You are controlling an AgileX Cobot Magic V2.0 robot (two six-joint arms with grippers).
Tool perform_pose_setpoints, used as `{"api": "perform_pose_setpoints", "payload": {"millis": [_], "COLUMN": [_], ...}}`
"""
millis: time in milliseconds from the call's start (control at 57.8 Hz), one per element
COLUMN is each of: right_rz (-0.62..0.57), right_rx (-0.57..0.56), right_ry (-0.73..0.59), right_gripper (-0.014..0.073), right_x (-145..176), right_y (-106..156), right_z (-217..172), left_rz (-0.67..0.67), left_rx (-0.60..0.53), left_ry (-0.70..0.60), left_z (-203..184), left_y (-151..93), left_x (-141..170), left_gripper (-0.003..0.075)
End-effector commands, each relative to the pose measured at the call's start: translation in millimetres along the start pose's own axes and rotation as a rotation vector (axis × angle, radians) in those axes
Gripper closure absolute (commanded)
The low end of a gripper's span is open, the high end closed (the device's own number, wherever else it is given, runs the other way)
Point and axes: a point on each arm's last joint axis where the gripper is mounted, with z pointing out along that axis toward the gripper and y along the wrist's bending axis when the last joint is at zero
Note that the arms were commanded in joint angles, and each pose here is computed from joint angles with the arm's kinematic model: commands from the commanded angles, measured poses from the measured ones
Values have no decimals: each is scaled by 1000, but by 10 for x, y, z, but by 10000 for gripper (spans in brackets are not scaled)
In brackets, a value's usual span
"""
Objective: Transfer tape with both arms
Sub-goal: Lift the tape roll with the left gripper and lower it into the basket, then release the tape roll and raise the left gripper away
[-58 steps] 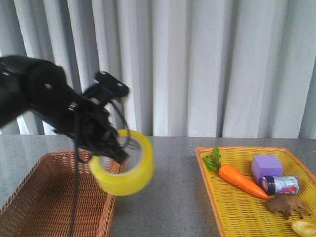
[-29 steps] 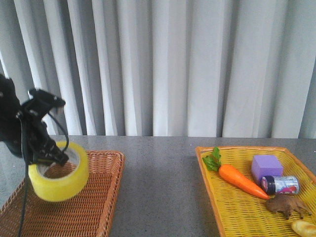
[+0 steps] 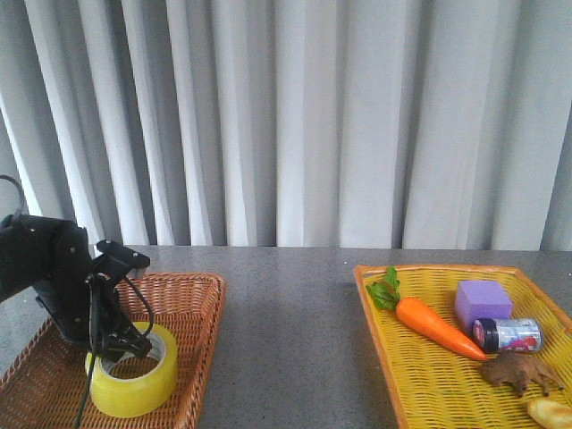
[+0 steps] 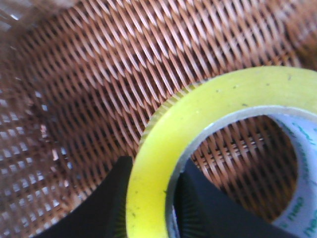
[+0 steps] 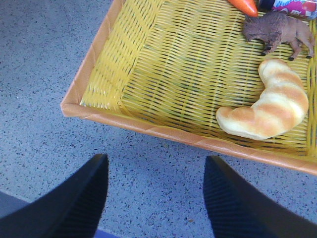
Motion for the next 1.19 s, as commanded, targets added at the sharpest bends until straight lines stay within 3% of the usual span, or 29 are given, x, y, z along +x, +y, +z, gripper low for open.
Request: {"api": "perform_pose_setpoints", "payload": {"millis": [0, 121, 329, 450, 830, 1176], "right_rz": [-1, -1, -1, -1, -1, -1], "right_rx": [7, 7, 7, 7, 7, 7], "right_ry": [-76, -76, -76, -76, -76, -76], "right_gripper": [181, 181, 181, 181, 181, 181], "right_x": [-96, -96, -96, -96, -96, -96], "right_y": [-6, -6, -6, -6, -6, -6], "right_z": [-63, -63, -63, -63, -63, -63], "left_rz": [-19, -20, -22, -24, -159, -166], "left_rx": [-18, -18, -29, -33, -39, -40], "left_ry": [-121, -126, -172, -184, -326, -444], "left_z": [-297, -325, -583, -874, -1848, -1961], "left_y": [13, 14, 27, 27, -65, -311], "left_x": [-108, -114, -138, -100, 355, 1269], "left_gripper": [605, 555, 286, 194, 178, 178]}}
